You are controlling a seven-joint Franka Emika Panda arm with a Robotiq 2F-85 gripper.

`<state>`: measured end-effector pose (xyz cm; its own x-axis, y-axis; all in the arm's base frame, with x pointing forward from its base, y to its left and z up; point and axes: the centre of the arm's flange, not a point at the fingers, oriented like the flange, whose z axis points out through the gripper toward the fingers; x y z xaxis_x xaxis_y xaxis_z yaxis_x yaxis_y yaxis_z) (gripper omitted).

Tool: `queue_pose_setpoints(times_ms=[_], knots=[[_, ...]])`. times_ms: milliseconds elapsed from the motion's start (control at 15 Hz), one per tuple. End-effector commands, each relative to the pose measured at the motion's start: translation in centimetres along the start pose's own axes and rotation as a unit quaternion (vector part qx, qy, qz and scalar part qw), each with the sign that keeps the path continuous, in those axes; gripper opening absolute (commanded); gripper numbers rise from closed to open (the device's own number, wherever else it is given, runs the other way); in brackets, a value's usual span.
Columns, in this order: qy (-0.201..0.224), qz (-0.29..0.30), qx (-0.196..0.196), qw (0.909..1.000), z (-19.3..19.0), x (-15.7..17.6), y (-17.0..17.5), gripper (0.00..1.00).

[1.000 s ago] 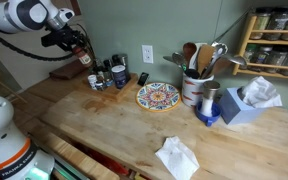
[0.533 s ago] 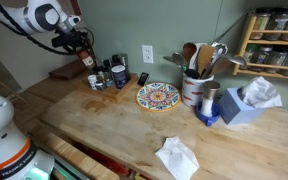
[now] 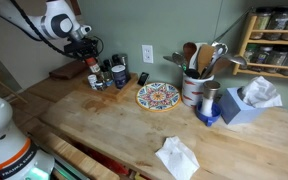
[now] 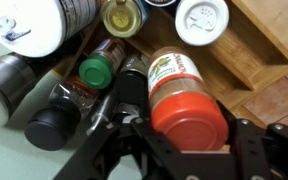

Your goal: Pick up the container with an orange lid and put it on the wooden tray

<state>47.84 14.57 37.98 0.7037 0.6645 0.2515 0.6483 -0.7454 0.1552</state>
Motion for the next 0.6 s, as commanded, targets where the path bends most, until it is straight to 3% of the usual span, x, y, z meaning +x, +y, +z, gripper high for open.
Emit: queue_pose_setpoints(times_ms=[0,533], knots=[[-0.01,-0.004,0.016,0.9998,1.7,0.1,1.2,0.37],[-0.019,0.001,0.047,0.9987,4.4,-0.6,2.1,0.37]])
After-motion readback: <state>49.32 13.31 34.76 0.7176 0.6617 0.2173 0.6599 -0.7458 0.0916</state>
